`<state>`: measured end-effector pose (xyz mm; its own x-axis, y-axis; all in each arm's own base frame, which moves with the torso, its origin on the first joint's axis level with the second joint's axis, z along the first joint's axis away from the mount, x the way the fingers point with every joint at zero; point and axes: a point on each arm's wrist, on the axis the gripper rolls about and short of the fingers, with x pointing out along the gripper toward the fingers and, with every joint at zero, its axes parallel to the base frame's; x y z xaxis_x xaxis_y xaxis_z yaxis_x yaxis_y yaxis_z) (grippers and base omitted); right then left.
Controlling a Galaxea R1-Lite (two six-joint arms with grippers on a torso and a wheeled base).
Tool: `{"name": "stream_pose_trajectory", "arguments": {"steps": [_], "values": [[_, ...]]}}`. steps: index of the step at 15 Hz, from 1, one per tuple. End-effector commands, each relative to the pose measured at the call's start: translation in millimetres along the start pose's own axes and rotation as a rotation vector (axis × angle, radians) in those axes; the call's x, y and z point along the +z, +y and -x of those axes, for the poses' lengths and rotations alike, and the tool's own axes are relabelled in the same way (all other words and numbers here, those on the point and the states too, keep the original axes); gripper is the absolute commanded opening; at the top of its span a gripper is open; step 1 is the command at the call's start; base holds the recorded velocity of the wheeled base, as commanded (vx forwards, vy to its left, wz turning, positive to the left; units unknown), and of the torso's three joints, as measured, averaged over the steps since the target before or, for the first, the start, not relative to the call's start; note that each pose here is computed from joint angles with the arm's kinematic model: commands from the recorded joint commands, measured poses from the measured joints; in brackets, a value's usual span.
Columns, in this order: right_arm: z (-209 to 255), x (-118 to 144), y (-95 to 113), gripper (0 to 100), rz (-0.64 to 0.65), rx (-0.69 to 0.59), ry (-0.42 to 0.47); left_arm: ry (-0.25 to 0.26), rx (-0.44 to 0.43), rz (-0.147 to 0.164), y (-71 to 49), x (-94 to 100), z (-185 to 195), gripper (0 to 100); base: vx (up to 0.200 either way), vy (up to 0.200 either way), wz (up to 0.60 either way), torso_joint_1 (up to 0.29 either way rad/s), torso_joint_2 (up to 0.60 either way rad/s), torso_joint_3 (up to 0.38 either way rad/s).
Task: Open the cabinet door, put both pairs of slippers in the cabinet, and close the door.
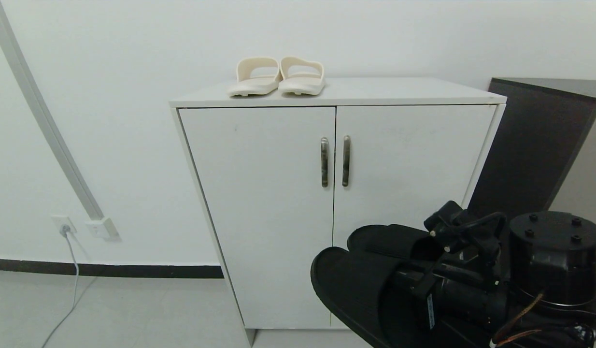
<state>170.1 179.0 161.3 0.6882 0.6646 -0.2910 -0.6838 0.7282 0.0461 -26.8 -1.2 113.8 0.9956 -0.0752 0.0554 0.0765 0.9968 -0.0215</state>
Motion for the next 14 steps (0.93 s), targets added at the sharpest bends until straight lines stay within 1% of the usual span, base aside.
{"name": "stream_pose_trajectory", "arguments": {"steps": [1,2,3,4,6,8,10,11,12,13,14], "values": [[-1,-2,0,0,0.009,0.001,0.010,0.146,-0.102,0.037,-1.3,32.0,-28,100,0.000,0.000,0.00,-0.012,0.25,0.115],[-1,-3,0,0,0.016,-0.001,0.011,0.191,-0.130,0.053,-1.5,36.3,-38,100,0.000,0.000,0.00,0.007,0.14,0.066],[-1,-3,0,0,0.021,-0.004,0.013,0.231,-0.188,0.077,-2.0,41.7,-53,100,0.000,0.000,0.00,-0.002,0.09,0.041],[-1,-3,0,0,0.021,-0.005,0.014,0.233,-0.244,0.086,-2.6,46.2,-66,100,0.000,0.000,0.00,0.002,0.06,0.017],[-2,-5,0,0,0.020,0.002,0.022,0.220,-0.331,0.088,-3.4,56.7,-87,100,0.000,0.000,0.00,0.000,0.00,0.000],[-1,-5,0,0,0.020,0.001,0.021,0.230,-0.427,0.094,-6.7,65.3,-108,100,0.000,0.000,0.00,0.000,0.00,0.000],[0,-5,0,0,0.020,0.001,0.021,0.236,-0.528,0.088,-16.1,74.1,-121,100,0.000,0.000,0.00,0.000,0.00,0.000],[0,-5,0,0,0.020,0.002,0.021,0.230,-0.581,0.083,-21.8,80.6,-125,100,0.000,0.000,0.00,0.000,0.00,0.000],[0,-5,0,0,0.020,0.004,0.019,0.229,-0.612,0.080,-25.9,84.4,-129,100,0.000,0.000,0.00,0.000,0.00,0.000],[-1,-5,0,0,0.018,0.004,0.019,0.232,-0.647,0.077,-32.8,90.4,-136,100,0.000,0.000,0.00,0.000,0.00,0.000],[-1,-6,0,0,0.018,0.005,0.022,0.250,-0.669,0.074,-39.5,92.6,-145,100,0.000,0.000,0.00,0.000,0.00,0.000]]}}
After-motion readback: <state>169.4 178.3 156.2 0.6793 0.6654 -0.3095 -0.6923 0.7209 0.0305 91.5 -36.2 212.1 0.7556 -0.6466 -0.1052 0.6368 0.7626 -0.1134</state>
